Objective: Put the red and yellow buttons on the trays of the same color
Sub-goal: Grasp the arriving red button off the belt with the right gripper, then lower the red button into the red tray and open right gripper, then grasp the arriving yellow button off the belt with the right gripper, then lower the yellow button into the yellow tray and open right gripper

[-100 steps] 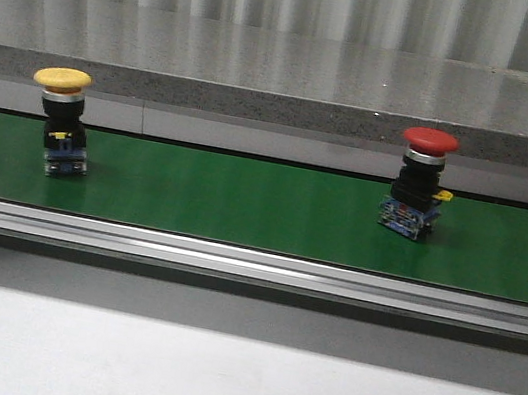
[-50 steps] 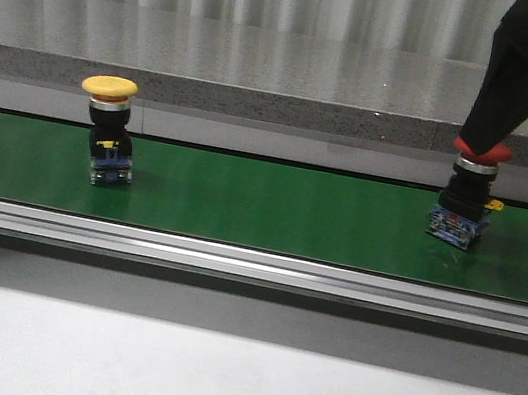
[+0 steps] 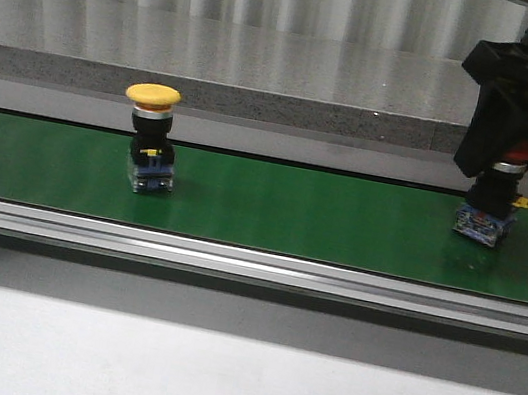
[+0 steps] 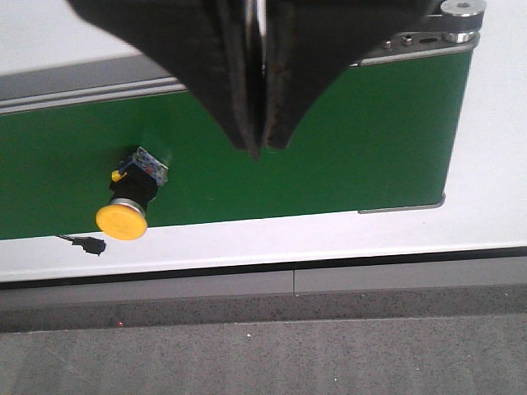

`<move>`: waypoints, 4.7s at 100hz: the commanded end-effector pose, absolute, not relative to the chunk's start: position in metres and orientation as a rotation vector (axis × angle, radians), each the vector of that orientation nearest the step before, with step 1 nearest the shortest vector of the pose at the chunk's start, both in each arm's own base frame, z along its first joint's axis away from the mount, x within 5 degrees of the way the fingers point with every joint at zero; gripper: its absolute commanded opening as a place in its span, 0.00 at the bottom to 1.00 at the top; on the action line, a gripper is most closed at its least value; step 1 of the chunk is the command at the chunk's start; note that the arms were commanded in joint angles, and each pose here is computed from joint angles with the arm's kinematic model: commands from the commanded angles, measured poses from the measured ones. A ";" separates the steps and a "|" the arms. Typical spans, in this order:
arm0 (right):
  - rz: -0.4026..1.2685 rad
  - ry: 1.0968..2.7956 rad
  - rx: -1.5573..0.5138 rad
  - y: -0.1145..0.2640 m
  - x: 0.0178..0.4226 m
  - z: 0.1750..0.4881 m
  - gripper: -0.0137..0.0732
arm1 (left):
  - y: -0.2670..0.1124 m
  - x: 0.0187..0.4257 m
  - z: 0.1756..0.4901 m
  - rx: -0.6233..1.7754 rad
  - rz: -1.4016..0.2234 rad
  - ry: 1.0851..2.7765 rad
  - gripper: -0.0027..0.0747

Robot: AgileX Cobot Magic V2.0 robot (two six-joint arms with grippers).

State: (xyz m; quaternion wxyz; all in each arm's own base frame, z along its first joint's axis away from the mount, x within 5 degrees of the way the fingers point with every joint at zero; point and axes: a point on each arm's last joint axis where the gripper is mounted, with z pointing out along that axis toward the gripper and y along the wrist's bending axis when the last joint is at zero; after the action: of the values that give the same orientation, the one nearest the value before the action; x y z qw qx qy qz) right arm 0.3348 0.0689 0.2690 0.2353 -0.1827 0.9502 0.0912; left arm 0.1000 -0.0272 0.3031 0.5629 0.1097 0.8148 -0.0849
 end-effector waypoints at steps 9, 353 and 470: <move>0.226 2.412 -0.296 0.044 0.332 0.319 0.29 | -0.028 0.102 0.319 0.237 -0.213 1.826 0.01; 0.300 2.419 0.047 -0.009 0.245 0.346 0.85 | -0.028 0.102 0.319 0.236 -0.213 1.825 0.01; 0.215 2.385 0.060 -0.009 0.289 0.315 0.15 | -0.028 0.102 0.319 0.236 -0.213 1.825 0.01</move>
State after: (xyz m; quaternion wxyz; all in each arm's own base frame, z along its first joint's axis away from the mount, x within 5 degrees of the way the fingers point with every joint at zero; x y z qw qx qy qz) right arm 0.2971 -0.0013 0.2870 0.3034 -0.0112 0.9491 0.0842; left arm 0.1000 -0.0272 0.3031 0.5629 0.1097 0.8148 -0.0849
